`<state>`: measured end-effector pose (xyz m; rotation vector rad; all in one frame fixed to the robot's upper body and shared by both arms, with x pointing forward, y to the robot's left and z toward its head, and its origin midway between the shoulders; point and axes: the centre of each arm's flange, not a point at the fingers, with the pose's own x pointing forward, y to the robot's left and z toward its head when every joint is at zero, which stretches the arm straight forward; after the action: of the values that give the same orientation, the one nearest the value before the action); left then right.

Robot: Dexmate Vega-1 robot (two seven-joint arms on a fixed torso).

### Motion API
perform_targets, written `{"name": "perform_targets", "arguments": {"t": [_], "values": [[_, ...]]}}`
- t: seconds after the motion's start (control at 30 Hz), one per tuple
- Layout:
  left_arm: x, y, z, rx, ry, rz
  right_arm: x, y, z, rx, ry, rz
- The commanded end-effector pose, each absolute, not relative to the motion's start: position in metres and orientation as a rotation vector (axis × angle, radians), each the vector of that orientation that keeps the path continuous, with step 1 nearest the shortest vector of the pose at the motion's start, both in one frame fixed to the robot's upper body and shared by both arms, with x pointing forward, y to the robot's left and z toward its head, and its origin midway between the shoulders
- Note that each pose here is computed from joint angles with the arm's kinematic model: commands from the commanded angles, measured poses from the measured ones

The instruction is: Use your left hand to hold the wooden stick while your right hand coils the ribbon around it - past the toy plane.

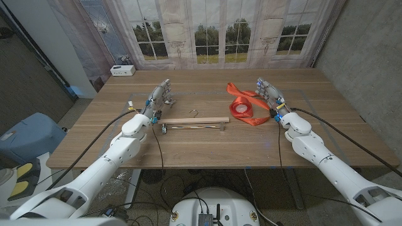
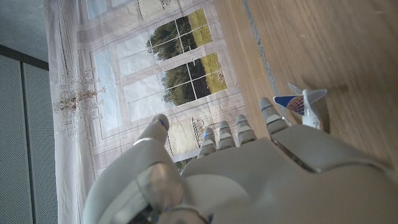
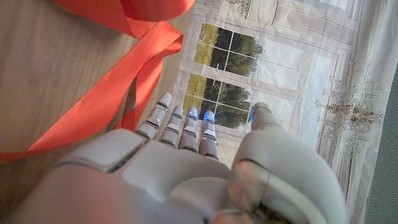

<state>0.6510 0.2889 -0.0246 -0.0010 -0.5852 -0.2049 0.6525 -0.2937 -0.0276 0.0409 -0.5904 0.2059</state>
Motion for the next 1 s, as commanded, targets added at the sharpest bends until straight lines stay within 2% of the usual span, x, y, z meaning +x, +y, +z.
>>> {"name": "perform_targets", "arguments": {"t": [0.03, 0.53, 1.0], "values": [[0.644, 0.287, -0.019, 0.107, -0.565, -0.203, 0.651, -0.295, -0.030, 0.030, -0.577, 0.211], [0.625, 0.282, -0.013, 0.335, -0.534, -0.211, 0.643, -0.291, -0.030, -0.007, -0.569, 0.212], [0.609, 0.280, -0.016, 0.411, -0.523, -0.212, 0.638, -0.286, -0.030, -0.039, -0.571, 0.224]]}}
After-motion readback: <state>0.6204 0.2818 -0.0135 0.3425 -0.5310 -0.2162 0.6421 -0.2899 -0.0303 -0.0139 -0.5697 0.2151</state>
